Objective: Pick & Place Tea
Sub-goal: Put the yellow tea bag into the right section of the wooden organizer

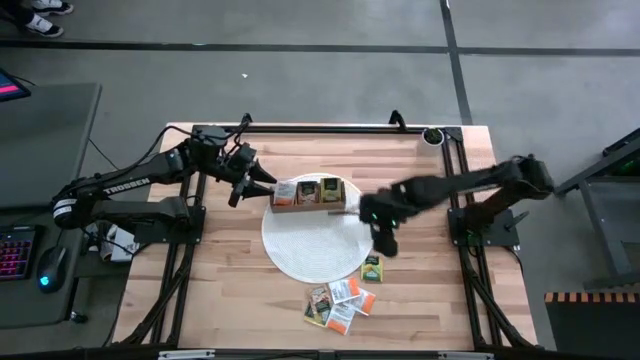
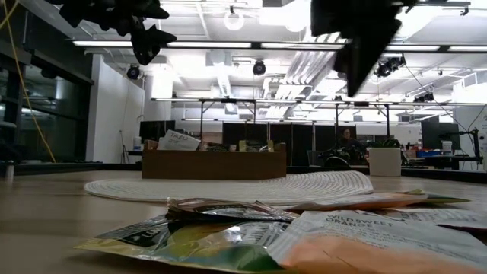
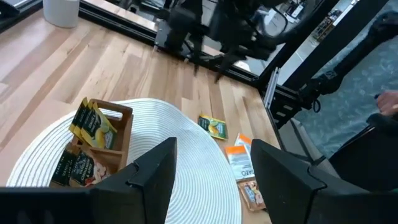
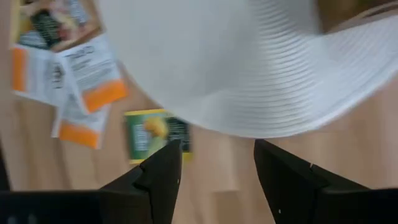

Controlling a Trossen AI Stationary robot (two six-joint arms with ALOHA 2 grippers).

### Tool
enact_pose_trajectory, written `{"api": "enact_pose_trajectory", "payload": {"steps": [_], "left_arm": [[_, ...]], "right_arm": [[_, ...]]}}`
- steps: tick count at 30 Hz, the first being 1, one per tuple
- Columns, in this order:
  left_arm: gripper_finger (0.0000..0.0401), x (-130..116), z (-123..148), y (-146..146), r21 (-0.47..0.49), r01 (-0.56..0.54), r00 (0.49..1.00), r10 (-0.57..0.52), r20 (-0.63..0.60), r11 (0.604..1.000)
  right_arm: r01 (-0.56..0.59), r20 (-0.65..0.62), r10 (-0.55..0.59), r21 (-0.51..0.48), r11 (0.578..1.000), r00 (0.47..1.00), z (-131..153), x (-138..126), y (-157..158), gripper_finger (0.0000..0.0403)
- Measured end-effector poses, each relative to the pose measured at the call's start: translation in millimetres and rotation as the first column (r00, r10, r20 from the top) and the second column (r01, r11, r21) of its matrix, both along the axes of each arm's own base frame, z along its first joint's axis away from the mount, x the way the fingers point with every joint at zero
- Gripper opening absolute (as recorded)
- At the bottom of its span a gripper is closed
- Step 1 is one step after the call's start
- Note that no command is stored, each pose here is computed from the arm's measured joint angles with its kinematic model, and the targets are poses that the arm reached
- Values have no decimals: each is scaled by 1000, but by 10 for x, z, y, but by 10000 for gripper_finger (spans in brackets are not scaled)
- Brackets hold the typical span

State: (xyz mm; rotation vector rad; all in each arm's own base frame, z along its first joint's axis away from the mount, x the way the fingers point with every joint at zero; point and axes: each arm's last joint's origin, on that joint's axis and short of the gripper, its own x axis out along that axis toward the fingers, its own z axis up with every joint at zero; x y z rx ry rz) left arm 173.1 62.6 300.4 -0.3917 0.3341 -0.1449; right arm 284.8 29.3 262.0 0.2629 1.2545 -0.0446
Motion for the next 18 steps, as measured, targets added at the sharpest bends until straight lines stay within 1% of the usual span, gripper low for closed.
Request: {"api": "enact_pose_trajectory", "payload": {"steps": [2, 5, 9, 12, 15, 18], "left_arm": [[204, 0, 1, 0, 3, 1, 1000, -1, 1, 1000], [204, 0, 0, 0, 3, 1, 1000, -1, 1, 1000], [204, 0, 0, 0, 3, 1, 1000, -1, 1, 1000], [204, 0, 0, 0, 2, 1, 1000, -1, 0, 1000], [204, -1, -3, -1, 0, 1, 1000, -1, -2, 1000], [204, -1, -3, 0, -2, 1, 1000, -1, -3, 1000]], "right_arm": [[5, 39, -6, 24, 1000, 999, -117, -93, 146, 197], [3, 83, -8, 57, 998, 997, -304, -161, 340, 197], [17, 50, -21, 77, 997, 999, -562, -236, 529, 197], [47, 18, -48, 65, 997, 999, -696, -296, 601, 197], [79, 2, -80, 71, 994, 997, -765, -329, 625, 197], [101, 26, -103, 78, 992, 994, -785, -321, 636, 197]]}}
